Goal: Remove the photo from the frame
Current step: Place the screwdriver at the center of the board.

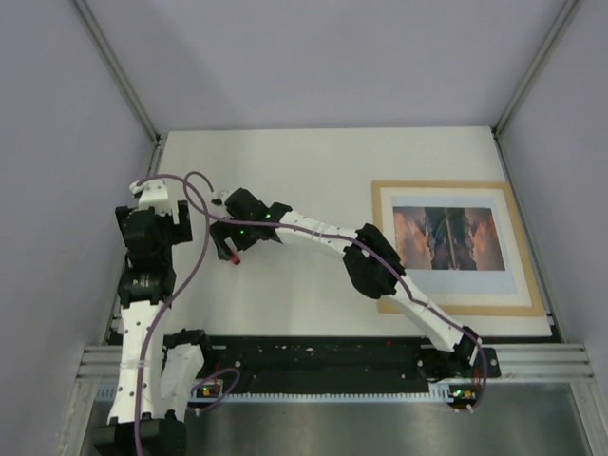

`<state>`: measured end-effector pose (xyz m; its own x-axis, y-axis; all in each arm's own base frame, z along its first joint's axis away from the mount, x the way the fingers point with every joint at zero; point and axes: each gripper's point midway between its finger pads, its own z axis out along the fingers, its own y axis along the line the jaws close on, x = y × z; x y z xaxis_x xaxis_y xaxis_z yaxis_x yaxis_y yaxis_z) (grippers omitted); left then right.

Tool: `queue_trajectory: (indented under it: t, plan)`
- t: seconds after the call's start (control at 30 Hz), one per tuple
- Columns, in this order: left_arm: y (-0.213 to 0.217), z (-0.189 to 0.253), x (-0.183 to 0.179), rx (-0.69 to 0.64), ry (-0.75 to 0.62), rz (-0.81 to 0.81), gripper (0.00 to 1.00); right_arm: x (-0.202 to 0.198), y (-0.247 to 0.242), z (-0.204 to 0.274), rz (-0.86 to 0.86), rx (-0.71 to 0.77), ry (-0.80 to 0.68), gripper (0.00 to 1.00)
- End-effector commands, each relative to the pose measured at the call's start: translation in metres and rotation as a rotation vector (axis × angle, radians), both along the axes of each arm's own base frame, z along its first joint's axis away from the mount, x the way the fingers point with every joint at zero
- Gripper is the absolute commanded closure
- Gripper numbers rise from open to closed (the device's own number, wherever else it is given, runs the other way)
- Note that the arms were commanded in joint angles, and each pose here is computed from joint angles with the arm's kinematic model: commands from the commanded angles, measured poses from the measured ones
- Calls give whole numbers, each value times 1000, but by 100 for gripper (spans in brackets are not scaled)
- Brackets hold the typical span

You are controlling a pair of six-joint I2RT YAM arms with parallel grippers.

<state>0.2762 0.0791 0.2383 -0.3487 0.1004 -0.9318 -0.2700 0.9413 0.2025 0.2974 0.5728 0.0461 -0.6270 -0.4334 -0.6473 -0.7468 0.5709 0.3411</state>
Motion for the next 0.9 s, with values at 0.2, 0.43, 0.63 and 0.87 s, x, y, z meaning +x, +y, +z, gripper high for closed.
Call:
queue_trajectory:
  t: [0.2,0.43,0.63,0.87]
  plan:
    - [-4,21,2,1,-70,-25,2,12,-29,106,3,69,-139,1]
    - [-23,10,8,39,-24,-179,1,25,-104,112,14,-32,-177,1]
    - [-70,0,17,-8,27,-442,1,12,-203,132,96,-177,-332,1]
    - [-114,-7,37,52,92,-640,1,-45,-322,125,246,-371,-513,1]
